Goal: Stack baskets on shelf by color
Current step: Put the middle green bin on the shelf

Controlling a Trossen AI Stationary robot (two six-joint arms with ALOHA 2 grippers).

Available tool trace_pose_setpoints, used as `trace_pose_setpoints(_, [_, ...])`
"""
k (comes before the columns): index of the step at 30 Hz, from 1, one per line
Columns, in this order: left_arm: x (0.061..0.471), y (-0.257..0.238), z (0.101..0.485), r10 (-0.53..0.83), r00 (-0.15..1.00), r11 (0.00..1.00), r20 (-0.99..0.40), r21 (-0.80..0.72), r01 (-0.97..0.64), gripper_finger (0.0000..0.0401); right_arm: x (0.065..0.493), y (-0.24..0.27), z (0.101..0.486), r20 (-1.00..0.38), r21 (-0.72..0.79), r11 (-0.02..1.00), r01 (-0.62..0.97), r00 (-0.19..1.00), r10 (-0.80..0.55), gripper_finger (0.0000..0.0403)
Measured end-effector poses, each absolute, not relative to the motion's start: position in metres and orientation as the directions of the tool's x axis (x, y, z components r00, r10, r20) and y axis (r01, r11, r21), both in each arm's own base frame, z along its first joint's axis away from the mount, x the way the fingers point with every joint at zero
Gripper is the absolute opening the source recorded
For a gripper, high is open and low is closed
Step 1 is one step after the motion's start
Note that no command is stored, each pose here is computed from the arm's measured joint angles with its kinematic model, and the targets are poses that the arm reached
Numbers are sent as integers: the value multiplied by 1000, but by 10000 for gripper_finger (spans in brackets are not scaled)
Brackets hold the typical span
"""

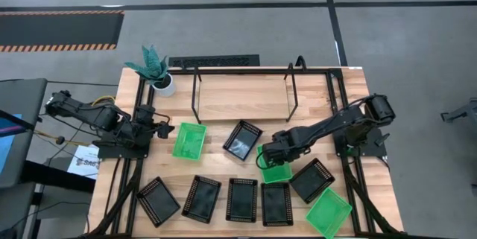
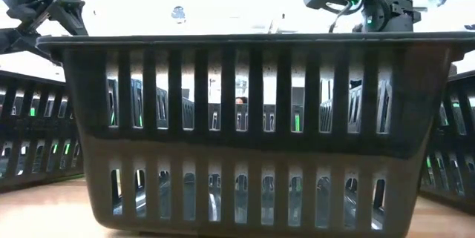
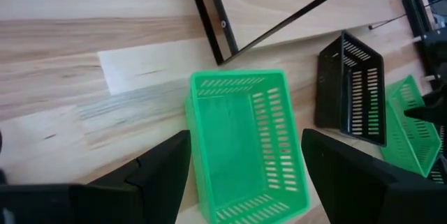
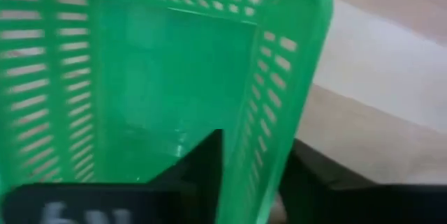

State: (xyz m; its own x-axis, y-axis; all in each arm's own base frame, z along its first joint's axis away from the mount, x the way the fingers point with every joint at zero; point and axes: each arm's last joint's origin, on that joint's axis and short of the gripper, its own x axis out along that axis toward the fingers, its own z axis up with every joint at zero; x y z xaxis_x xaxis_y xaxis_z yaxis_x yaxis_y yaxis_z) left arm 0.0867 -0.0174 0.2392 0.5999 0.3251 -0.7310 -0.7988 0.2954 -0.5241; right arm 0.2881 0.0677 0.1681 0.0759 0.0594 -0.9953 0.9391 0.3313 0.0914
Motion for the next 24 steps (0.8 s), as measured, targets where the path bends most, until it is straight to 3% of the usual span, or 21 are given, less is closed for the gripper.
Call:
trace_pose_setpoints(5, [87,-17,239,333,600,299,-727,-522,-799,261,289,66,167,-995,88,306,948,68,76,16])
trace_pose_setpoints(9, [87,-17,239,334,600,301,-727,-521,-799,261,289,65,187,-995,87,291,953,67,77,14])
trace_pose_setpoints(15, [87,-17,239,334,600,311,-727,-516,-798,261,286,46,257,-993,118,290,950,118,15,11])
trace_pose_setpoints(20, [87,-17,239,334,601,311,-726,-517,-798,261,305,2,315,-910,326,263,908,377,-173,6])
trace_pose_setpoints(24, [87,-17,239,341,601,309,-723,-518,-798,261,337,-50,333,-798,441,278,853,515,-314,12])
